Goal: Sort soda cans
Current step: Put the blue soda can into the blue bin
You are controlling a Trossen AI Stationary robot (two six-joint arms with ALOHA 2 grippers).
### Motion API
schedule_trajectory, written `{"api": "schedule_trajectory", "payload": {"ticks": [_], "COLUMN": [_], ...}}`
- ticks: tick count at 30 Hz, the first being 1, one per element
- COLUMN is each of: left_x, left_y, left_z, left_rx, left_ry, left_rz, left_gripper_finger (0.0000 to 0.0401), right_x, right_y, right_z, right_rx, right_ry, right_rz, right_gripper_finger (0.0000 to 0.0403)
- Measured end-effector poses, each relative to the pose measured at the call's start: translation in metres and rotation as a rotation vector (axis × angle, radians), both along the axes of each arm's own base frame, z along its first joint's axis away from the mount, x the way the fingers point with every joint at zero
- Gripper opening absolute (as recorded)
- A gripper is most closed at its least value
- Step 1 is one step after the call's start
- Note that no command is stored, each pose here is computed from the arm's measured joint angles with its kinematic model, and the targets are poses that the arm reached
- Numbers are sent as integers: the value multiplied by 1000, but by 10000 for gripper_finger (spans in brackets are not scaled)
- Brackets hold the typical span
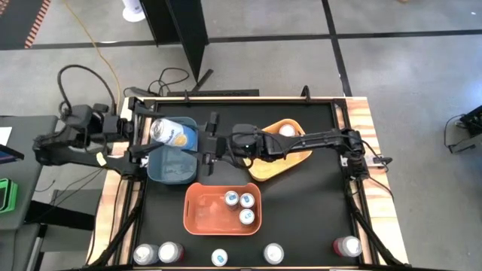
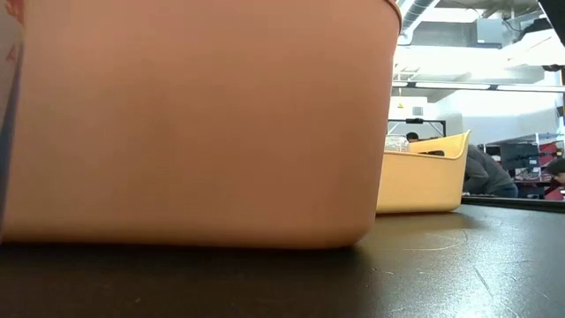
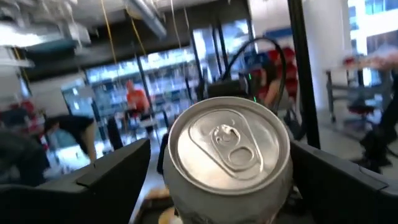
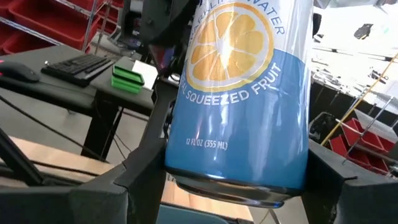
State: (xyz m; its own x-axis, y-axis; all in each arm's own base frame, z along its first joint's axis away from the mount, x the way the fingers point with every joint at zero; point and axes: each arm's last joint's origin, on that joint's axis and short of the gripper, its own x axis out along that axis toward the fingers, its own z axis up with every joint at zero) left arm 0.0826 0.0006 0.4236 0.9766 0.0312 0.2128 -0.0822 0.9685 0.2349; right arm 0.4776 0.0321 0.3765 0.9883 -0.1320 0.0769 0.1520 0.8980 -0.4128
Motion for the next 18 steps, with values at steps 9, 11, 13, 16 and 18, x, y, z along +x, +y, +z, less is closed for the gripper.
{"api": "schedule_trajectory", "payload": {"ticks": [9,11,13,16,18], "left_x": [16,20,24,28,28], "left_y": [1,1,1,1,1], "left_z": [10,11,12,14,16], "left_rx": [-14,-21,-26,-25,-24], "left_ry": [295,356,405,457,488], "left_rz": [40,40,44,45,45], "left_gripper_finger": [368,368,368,368,368], "right_x": [1,1,1,1,1], "right_y": [-3,-3,-3,-3,-3], "right_z": [-6,-6,-7,-8,-10], "right_rx": [-6,-7,-7,-8,-9], "right_ry": [50,57,64,80,96], "right_rz": [-5,-4,-4,-4,-4], "right_gripper_finger": [287,287,287,287,287]}}
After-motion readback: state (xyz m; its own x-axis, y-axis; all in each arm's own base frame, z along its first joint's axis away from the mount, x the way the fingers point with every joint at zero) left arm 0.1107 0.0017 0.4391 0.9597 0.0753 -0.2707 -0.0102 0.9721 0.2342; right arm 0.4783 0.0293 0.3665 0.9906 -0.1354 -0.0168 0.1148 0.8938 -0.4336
